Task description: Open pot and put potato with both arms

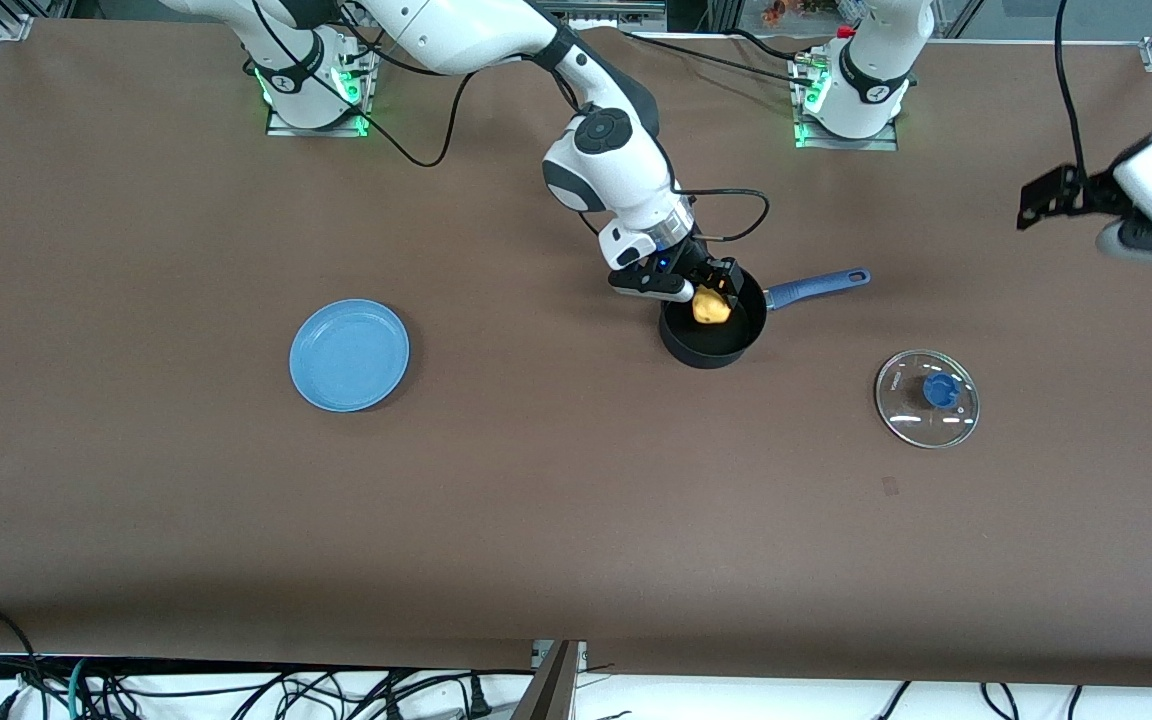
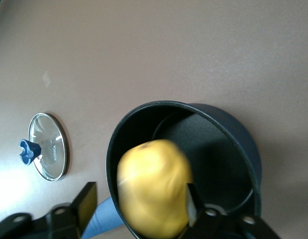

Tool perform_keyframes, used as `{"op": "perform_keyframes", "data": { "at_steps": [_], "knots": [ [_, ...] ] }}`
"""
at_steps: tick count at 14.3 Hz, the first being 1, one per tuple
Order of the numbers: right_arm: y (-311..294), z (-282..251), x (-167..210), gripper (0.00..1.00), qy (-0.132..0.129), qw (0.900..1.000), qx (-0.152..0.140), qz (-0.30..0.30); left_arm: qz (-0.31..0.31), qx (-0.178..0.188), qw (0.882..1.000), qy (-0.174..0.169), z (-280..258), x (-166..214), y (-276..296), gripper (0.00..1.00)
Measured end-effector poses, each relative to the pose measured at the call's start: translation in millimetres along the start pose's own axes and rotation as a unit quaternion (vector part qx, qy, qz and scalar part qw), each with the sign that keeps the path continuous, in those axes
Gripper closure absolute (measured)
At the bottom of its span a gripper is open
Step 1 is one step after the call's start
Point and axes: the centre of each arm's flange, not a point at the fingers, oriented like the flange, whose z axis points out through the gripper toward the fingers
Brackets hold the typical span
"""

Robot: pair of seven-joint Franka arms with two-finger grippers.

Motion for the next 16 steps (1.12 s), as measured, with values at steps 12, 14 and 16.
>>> {"op": "perform_keyframes", "data": {
  "at_steps": [12, 14, 16],
  "knots": [
    [6.0, -90.7, 133.5, 0.0, -0.034, 0.957, -0.208, -0.199, -0.036, -0.003, 0.999, 0.015, 16.0, -7.8, 28.9, 0.0],
    [18.0, -130.5, 175.0, 0.0, -0.063, 0.937, -0.244, -0.243, -0.035, -0.004, 0.999, 0.019, 14.1, -5.2, 28.1, 0.0],
    [34.2, -175.0, 225.3, 0.0, -0.077, 0.928, -0.264, -0.25, -0.031, -0.01, 0.999, 0.019, 15.2, 3.1, 27.0, 0.0]
  ]
}}
